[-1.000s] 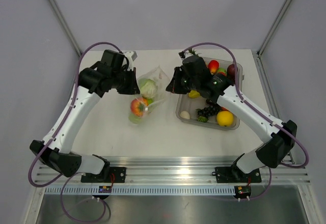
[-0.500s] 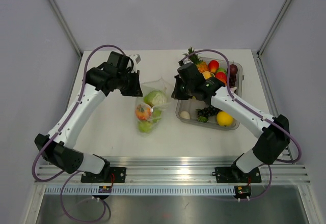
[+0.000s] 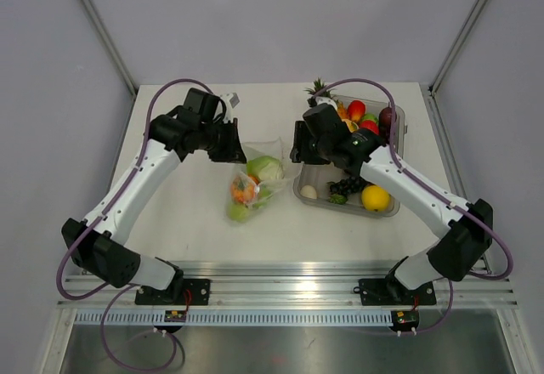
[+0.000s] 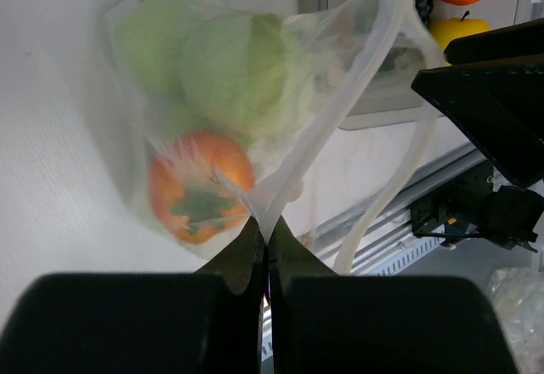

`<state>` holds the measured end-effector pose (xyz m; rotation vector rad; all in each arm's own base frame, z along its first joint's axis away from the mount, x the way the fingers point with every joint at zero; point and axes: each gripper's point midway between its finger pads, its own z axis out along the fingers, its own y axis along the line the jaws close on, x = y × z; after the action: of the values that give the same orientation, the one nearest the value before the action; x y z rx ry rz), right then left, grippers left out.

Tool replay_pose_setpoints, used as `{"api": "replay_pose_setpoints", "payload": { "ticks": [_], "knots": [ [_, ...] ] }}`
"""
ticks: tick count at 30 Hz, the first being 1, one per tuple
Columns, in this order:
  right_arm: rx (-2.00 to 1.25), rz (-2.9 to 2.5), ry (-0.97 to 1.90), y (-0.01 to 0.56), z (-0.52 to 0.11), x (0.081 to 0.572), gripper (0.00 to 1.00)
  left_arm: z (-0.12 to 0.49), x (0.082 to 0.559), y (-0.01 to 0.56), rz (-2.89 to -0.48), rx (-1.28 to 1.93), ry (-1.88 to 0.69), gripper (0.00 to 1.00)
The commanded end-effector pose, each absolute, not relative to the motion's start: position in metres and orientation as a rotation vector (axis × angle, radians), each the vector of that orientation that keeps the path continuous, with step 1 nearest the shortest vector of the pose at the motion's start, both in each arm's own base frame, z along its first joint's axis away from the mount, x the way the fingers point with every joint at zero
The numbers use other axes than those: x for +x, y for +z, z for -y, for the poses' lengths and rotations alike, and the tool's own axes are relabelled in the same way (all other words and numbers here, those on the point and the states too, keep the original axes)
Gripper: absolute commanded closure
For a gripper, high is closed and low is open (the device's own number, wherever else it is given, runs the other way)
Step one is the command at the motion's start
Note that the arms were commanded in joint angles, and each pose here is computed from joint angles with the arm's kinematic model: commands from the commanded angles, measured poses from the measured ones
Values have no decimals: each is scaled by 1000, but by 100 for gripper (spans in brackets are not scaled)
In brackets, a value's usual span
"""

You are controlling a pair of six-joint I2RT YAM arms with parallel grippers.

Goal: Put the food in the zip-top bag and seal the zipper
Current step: Adjust the zipper food storage bag at the center of the board, then pick up the fake fruit from the bin.

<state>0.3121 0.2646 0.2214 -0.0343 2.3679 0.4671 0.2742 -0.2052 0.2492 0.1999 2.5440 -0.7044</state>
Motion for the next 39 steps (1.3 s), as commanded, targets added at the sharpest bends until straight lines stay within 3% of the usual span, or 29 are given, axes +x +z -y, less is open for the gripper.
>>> {"api": "replay_pose_setpoints", "payload": {
  "ticks": [1, 5, 8, 13, 21, 39],
  "knots": [
    [23, -2250, 461, 264, -246, 315, 42, 227, 284, 264, -2455, 188, -846, 100],
    [99, -2177, 428, 290, -218, 309, 29, 235, 285, 264, -2441, 179, -867, 100],
    [198, -2140, 374, 296, -185, 304, 26, 237, 287, 264, -2441, 159, -868, 100],
    [453, -2299, 325, 223, -132, 302, 23, 237, 292, 268, -2423, 147, -865, 100],
    [717, -2438, 280, 134, -121, 303, 23, 245, 296, 275, -2408, 162, -897, 100],
    [1038, -2415, 168, 50, -106, 334, 22, 256, 293, 282, -2393, 210, -956, 100]
  ]
}}
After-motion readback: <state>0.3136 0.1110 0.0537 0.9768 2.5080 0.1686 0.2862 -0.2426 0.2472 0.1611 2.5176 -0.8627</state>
